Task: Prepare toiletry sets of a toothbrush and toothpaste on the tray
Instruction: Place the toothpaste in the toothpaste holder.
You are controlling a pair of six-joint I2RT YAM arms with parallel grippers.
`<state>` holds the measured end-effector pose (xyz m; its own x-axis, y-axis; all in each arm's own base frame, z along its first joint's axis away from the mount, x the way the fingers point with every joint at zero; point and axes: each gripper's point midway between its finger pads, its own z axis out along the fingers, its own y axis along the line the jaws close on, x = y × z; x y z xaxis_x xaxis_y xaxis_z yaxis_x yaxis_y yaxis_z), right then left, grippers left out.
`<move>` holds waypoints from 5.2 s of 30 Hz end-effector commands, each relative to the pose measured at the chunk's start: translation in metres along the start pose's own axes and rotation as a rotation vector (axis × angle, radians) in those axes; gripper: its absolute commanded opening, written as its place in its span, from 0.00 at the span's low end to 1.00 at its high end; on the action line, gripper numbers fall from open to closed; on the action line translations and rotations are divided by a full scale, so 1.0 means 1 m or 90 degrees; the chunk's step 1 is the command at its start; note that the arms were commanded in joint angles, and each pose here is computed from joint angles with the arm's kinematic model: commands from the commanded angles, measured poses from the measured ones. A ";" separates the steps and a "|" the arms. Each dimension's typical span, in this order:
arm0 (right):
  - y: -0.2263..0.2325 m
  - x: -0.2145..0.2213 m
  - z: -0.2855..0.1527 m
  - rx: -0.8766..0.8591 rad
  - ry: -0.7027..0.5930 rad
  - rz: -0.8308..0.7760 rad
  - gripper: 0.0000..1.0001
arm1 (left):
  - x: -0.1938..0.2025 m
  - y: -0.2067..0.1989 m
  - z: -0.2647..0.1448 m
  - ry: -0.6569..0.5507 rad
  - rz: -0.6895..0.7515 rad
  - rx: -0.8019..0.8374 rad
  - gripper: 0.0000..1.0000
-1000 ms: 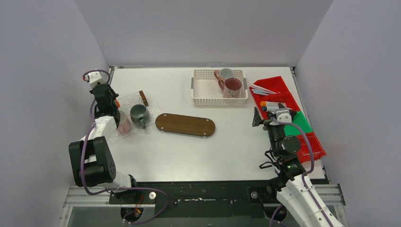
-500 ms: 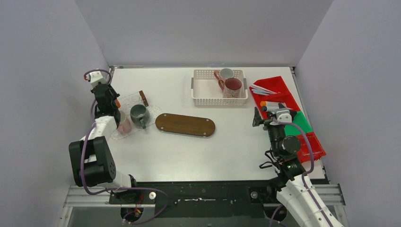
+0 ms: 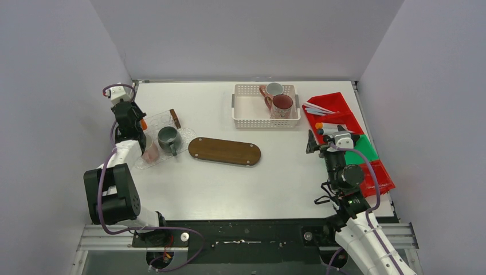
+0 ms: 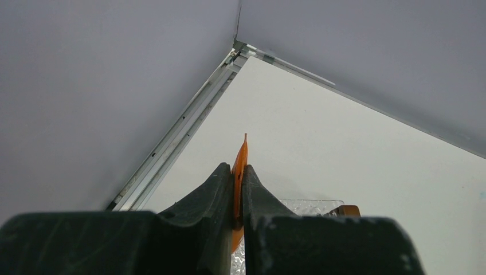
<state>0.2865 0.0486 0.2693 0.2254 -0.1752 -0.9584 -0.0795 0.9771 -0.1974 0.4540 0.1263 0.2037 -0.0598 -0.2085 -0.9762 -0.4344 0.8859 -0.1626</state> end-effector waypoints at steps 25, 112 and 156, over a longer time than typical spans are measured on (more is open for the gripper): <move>-0.004 -0.022 -0.004 0.005 -0.061 0.004 1.00 | -0.040 -0.001 0.002 -0.062 0.021 -0.008 0.00; -0.003 -0.024 -0.010 -0.005 -0.075 -0.002 1.00 | 0.013 0.002 0.013 -0.037 0.003 0.009 0.00; -0.007 -0.041 -0.010 0.007 -0.083 0.051 1.00 | -0.024 0.010 -0.044 -0.029 -0.013 -0.007 0.71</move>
<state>0.2705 0.0500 0.2824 0.3044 -0.1367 -0.9427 -0.1000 0.9796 -0.1743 0.4180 0.1268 0.1998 -0.0471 -0.2020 -0.9782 -0.4643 0.8715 -0.1576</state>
